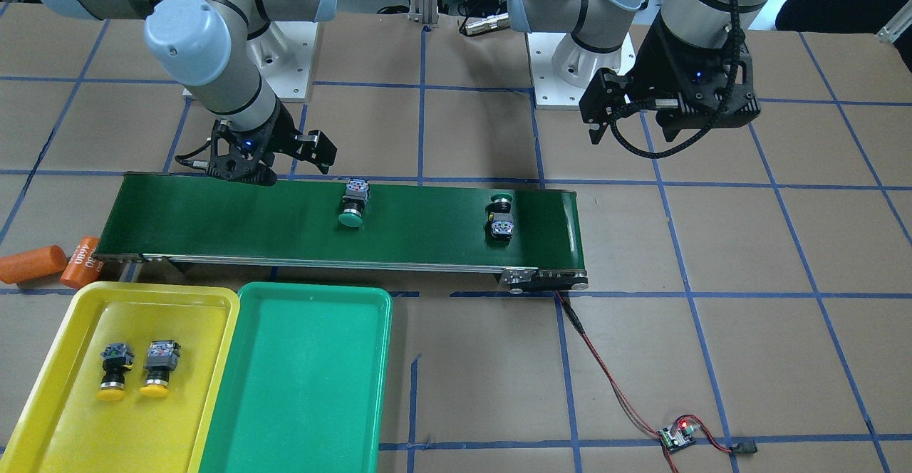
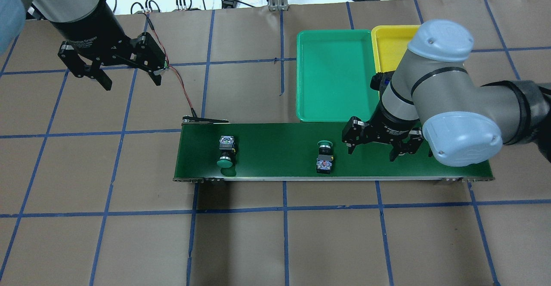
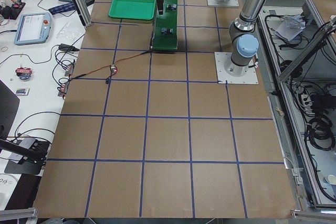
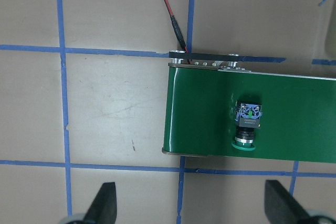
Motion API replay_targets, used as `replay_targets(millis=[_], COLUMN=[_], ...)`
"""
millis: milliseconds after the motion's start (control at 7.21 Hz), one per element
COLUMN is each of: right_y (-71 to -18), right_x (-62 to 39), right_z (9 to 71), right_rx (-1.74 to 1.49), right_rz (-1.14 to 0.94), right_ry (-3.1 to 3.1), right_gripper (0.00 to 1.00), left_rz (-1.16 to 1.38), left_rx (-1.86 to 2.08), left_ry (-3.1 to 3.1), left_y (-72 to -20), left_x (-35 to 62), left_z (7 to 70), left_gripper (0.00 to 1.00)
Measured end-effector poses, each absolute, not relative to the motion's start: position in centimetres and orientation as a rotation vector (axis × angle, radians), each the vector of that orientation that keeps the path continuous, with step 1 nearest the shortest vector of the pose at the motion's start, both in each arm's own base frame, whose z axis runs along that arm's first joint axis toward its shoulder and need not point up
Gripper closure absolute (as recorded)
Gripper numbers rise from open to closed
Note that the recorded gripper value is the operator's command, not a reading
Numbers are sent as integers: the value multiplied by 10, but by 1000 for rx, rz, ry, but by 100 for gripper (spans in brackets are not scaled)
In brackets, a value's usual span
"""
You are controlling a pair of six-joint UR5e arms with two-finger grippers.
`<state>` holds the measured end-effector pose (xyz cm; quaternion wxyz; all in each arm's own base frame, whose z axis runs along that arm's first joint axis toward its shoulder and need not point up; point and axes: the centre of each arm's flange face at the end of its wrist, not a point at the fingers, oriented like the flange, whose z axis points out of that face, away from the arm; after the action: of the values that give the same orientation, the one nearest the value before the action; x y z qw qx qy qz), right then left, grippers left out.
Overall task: Sort buttons by color to trays
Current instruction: 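Grasp the green button on the belt with the right gripper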
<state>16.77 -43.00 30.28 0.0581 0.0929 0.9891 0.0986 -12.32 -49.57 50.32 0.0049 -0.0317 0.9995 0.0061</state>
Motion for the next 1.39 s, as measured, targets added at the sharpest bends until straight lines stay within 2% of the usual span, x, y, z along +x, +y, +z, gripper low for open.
replay_targets(millis=[277, 832, 971, 1110, 1387], right_y=[-439, -448, -451, -454, -457], right_x=[187, 194, 194, 194, 191], right_z=[281, 254, 243, 236, 234], right_rx=[232, 215, 213, 214, 208], right_rz=[309, 372, 395, 402, 398], right_ry=[3000, 2998, 2999, 3005, 3028], right_gripper=[0, 0, 72, 100, 100], left_rz=[-82, -82, -65, -47, -22], left_rx=[-106, -93, -98, -104, -115], left_ry=[3126, 3129, 3130, 3134, 3145], left_y=[-500, -498, -498, -501, -507], left_x=[-129, -152, -152, -151, -149], left_z=[509, 508, 514, 521, 528], left_gripper=[0, 0, 0, 0, 0])
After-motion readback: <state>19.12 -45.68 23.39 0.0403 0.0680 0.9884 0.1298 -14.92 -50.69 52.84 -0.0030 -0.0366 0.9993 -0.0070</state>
